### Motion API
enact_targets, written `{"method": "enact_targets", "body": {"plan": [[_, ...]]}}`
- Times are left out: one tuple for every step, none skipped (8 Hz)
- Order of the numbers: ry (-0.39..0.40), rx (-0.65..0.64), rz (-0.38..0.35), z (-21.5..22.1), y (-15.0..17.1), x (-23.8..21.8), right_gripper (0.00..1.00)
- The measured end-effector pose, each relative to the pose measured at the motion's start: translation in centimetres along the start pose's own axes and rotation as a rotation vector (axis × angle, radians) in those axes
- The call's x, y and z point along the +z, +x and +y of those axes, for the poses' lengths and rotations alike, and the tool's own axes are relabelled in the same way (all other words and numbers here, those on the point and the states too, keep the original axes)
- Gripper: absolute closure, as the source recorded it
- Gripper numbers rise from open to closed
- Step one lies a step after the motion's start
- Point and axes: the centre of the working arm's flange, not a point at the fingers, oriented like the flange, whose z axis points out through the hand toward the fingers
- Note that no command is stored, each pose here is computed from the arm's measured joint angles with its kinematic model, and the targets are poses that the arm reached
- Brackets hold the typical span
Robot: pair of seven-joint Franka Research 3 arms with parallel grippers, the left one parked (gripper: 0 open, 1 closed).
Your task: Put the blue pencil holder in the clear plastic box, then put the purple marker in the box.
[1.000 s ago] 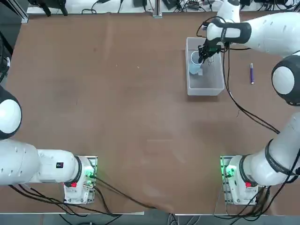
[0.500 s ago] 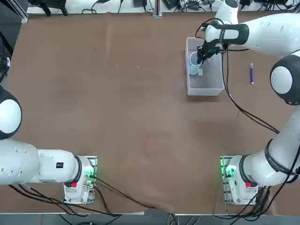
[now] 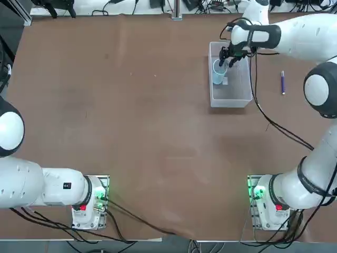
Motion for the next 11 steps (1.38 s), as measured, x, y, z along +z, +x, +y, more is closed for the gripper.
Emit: {"method": "enact_targets", "body": {"plan": [[0.0, 0.007, 0.01, 0.4, 0.3, -2.8, 0.0], [-0.001, 0.027, 0.016, 1.7, 0.4, -6.4, 0.0], [-0.001, 0.059, 0.027, 3.8, 0.2, -10.3, 0.0], [-0.002, 0.092, 0.036, 6.6, -0.2, -13.4, 0.0], [-0.004, 0.112, 0.026, 9.8, -0.6, -15.2, 0.02], [-0.01, 0.111, 0.008, 13.6, -1.0, -15.7, 0.04], [-0.015, 0.104, -0.003, 17.8, -1.3, -15.4, 0.05], [-0.016, 0.114, -0.014, 22.3, -1.7, -14.7, 0.05], [-0.015, 0.147, -0.016, 26.7, -2.3, -13.8, 0.05], [-0.016, 0.193, -0.015, 30.3, -2.9, -12.7, 0.06], [-0.018, 0.236, -0.017, 33.0, -3.3, -11.1, 0.07]]}}
